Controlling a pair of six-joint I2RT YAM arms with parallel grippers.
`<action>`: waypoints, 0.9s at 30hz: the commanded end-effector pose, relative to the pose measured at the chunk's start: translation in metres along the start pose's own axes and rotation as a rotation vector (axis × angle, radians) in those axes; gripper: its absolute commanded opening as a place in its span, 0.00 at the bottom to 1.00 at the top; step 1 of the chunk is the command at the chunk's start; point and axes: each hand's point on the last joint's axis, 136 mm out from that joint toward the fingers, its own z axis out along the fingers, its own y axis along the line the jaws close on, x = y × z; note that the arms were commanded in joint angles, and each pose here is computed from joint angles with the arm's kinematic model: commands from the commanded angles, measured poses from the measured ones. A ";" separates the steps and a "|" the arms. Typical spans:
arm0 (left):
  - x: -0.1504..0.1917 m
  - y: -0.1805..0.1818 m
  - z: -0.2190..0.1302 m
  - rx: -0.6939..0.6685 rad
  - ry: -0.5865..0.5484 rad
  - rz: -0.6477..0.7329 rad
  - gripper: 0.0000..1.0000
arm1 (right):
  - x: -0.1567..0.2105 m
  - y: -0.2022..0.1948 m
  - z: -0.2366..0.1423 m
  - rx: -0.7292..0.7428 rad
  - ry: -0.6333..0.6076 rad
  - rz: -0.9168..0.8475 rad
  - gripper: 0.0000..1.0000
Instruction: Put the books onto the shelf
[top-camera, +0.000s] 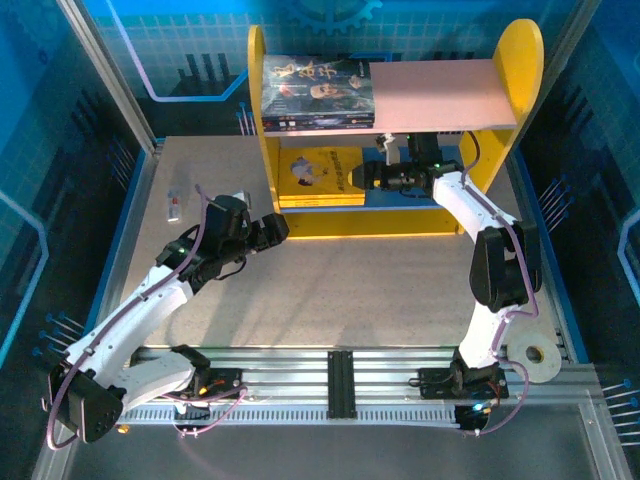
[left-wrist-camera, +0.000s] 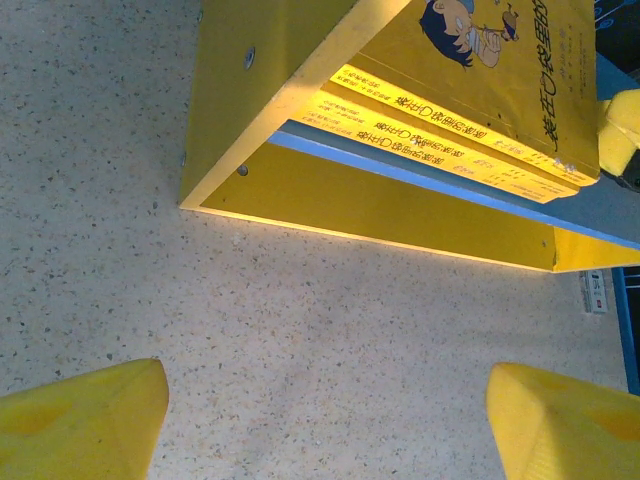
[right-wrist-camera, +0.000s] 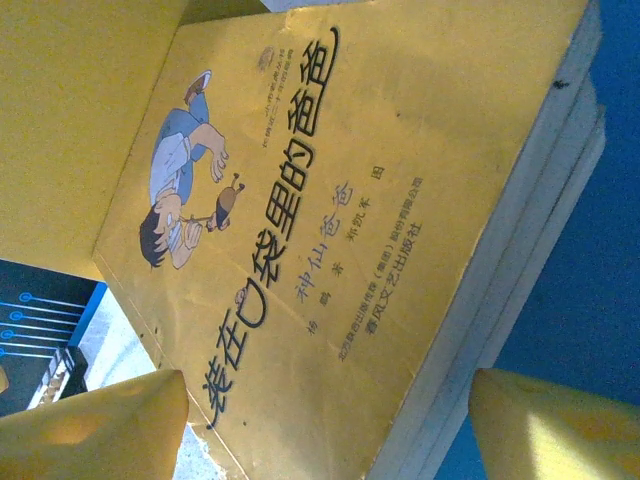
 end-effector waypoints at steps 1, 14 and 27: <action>-0.001 0.007 -0.003 -0.018 -0.011 0.001 0.84 | -0.025 0.011 -0.009 0.003 -0.060 -0.038 0.75; -0.003 0.007 -0.008 -0.019 -0.020 0.005 0.84 | -0.039 0.014 -0.003 -0.013 -0.065 -0.042 0.75; -0.003 0.005 -0.005 -0.012 -0.016 0.003 0.84 | -0.023 0.028 0.001 -0.049 -0.013 -0.064 0.74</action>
